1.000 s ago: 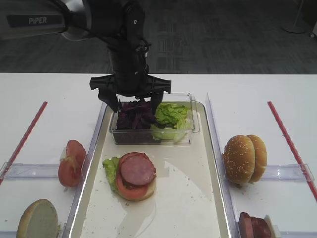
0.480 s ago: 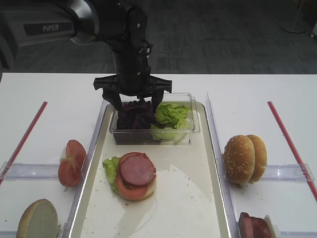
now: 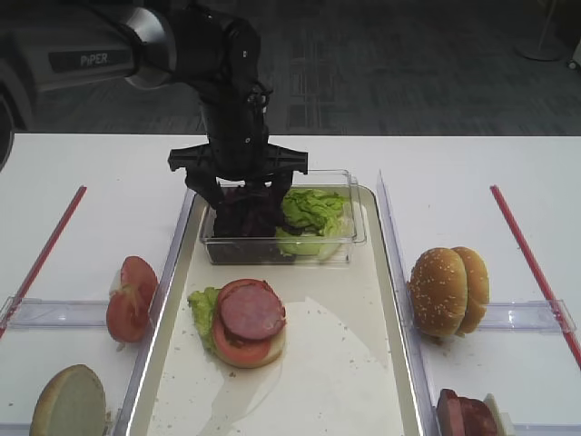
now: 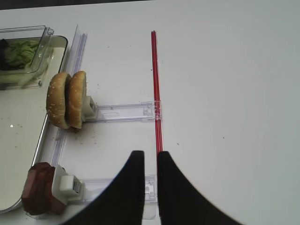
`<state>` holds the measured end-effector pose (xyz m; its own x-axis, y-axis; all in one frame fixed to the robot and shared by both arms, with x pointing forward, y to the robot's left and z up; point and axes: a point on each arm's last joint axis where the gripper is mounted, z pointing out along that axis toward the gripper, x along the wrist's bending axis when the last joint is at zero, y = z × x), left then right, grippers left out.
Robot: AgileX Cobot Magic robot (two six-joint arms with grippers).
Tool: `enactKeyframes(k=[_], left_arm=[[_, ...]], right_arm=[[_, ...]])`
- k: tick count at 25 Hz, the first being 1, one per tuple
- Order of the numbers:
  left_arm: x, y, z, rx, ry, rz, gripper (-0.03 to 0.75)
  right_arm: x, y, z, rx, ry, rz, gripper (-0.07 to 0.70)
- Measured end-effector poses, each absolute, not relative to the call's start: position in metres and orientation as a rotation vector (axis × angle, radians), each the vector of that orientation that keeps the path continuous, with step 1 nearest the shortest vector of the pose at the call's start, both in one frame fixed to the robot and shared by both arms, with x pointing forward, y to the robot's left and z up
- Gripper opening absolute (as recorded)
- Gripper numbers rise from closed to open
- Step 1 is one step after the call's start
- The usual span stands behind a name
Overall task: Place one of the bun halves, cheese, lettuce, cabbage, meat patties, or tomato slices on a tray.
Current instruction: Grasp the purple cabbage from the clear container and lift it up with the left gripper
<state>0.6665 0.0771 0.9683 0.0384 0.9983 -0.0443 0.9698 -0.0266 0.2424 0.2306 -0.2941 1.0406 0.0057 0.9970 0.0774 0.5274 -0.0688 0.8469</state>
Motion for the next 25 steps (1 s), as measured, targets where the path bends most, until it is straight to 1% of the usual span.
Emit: enactKeyframes(k=[4, 7, 16, 25], left_arm=[[0.6679, 0.0759, 0.9652, 2.102, 2.032, 0.199, 0.565], [0.6690, 0.0757, 0.9659, 2.096, 2.023, 0.209, 0.559], [0.6716, 0.0759, 0.9667, 2.083, 2.003, 0.227, 0.507], [0.6756, 0.0828, 0.9672, 2.067, 2.015, 0.229, 0.496]], right_arm=[[0.2306, -0.2941, 1.0406, 1.662, 1.583, 0.963, 0.064], [0.2306, -0.2941, 1.0406, 1.662, 1.583, 0.963, 0.045], [0.2306, -0.2941, 1.0406, 1.662, 1.583, 0.963, 0.038], [0.2306, -0.2941, 1.0406, 1.661, 1.584, 0.962, 0.036]])
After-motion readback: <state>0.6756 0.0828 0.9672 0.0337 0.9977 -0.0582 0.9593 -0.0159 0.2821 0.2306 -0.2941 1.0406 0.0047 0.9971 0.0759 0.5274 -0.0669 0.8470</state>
